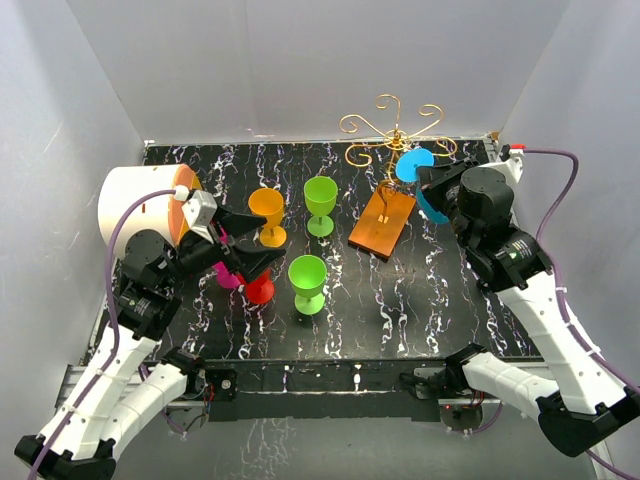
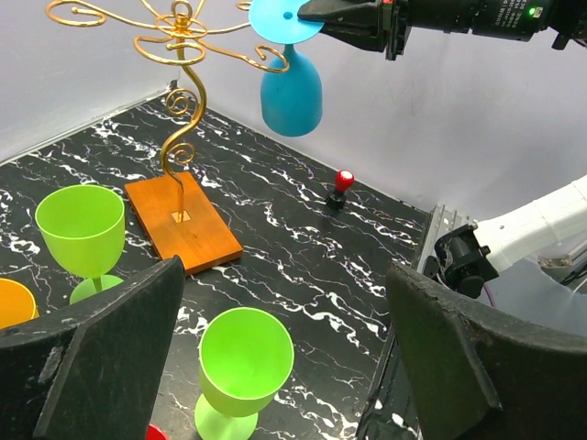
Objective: Place the wine glass upside down on the wine glass rack
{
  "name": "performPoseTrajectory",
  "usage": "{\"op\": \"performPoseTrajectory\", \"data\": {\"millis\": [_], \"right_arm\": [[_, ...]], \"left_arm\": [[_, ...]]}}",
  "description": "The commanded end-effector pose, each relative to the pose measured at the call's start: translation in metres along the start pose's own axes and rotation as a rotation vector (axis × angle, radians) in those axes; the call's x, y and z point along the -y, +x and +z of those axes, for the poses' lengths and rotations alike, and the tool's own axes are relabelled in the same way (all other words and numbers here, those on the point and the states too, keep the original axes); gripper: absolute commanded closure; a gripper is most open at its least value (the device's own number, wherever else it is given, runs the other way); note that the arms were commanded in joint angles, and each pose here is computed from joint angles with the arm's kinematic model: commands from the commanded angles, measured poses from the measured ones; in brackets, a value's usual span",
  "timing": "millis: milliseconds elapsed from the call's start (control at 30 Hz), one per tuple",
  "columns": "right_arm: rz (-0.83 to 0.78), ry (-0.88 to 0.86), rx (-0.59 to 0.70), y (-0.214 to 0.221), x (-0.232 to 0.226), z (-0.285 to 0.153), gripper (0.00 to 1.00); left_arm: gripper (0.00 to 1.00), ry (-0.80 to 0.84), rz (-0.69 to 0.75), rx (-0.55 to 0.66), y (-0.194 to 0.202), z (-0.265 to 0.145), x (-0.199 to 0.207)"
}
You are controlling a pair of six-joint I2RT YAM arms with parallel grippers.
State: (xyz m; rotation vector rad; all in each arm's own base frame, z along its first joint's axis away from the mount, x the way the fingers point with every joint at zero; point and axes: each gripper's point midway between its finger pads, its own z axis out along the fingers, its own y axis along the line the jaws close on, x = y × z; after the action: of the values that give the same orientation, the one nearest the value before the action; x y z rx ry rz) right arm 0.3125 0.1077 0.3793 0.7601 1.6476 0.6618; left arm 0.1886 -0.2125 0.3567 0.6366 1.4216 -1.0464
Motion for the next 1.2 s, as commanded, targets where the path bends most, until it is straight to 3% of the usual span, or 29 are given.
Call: {"op": "performPoseTrajectory", "data": {"millis": [0,467,1167], "right_arm": [[0.113,-0.111,0.047,-0.015,-0.028,-0.002,1.00],[0.189,-0.160,0.017,-0.009,-0.035,0.018,1.00],[0.197,-0.229,-0.180,0.019,-0.038,0.015,1.00]], "left_arm": [[0.11,0.002,0.011,0.012,-0.004,0.001,0.000],[0.11,0.010,-0.010,0.010,-0.004,0.002,0.003],[0.11,-0.009,-0.007,0.010,-0.003,0.000,0.000]]}}
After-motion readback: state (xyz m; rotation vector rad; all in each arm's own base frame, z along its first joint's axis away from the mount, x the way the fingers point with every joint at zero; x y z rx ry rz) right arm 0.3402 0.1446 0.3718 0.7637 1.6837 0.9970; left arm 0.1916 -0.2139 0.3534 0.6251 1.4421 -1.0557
